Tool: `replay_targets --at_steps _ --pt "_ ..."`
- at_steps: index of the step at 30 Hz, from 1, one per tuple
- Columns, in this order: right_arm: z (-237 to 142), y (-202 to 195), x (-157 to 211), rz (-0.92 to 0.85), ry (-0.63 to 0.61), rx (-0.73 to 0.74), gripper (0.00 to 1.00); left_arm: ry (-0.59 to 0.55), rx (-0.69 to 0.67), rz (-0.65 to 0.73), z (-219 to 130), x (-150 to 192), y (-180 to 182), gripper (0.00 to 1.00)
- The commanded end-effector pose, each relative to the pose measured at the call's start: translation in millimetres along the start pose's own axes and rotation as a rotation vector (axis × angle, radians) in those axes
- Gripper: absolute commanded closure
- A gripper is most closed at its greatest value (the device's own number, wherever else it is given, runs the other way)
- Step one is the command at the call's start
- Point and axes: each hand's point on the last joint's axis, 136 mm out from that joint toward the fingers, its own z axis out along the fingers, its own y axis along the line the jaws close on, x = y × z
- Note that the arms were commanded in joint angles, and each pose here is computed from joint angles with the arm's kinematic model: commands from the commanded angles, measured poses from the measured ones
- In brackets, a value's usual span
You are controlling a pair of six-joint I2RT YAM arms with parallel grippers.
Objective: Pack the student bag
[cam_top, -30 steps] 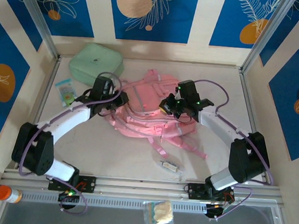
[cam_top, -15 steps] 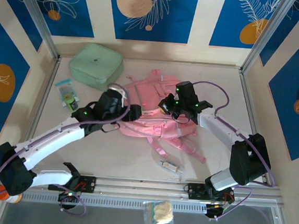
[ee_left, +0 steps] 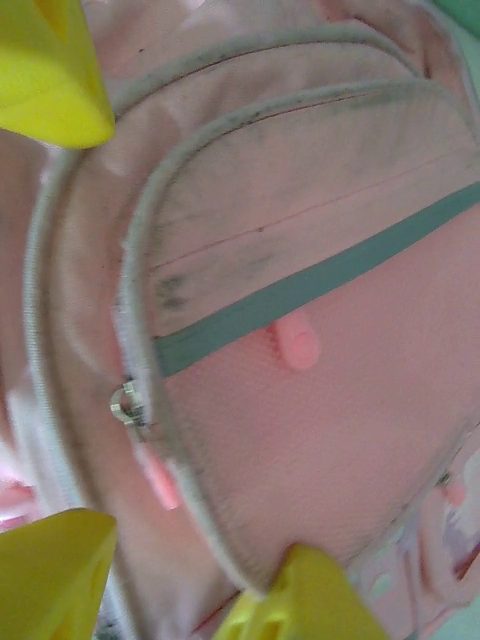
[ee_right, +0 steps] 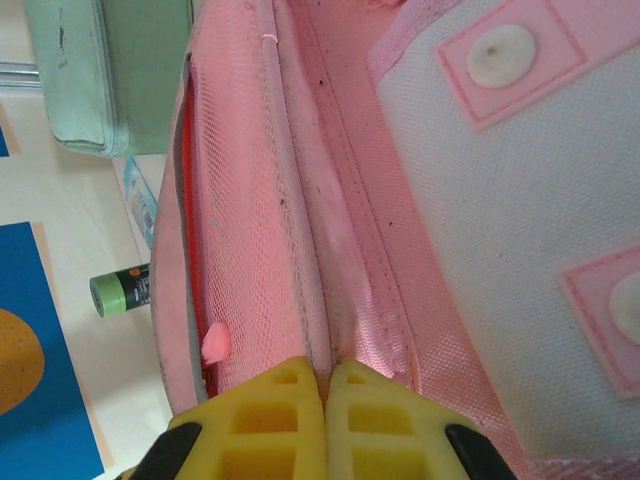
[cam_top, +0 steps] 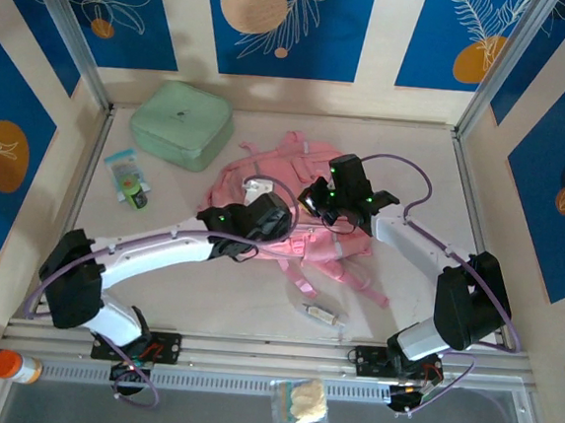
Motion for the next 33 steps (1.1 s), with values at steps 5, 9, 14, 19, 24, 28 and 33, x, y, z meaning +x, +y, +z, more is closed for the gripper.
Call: replay_targets --at_steps 5,9,14,19,24,28,33 --pt "-14.3 37.5 -8.2 -0.026 -0.043 -0.122 1.0 -0.069 -0.094 -0.123 14.5 -14.3 -6.4 0.01" --pt "-15.7 37.2 -9.7 -0.013 -0.051 -0.136 1.0 -0.112 -0.208 -0.16 20.0 -14.3 12.8 0.01" --pt "-16.7 41.7 -11.9 -0.015 -0.048 -0.145 1.0 -0.089 -0.282 -0.161 24.0 -1.9 28.1 0.01" --pt "-17.0 45.8 -15.0 -0.024 -0.047 -0.151 1.0 -0.054 -0.327 -0.143 16.8 13.9 51.0 0.01" --pt "-13.3 46.6 -15.6 -0.027 -0.04 -0.153 1.0 -0.068 -0.282 -0.109 2.4 13.5 61.6 0.05" --pt "-9.7 47.5 -15.7 -0.033 -0.034 -0.148 1.0 -0.067 -0.167 -0.066 -2.3 8.0 45.9 0.22" --pt "-6.4 45.1 -15.3 -0.022 -0.03 -0.146 1.0 -0.059 -0.037 0.007 -5.1 -4.9 15.2 0.35"
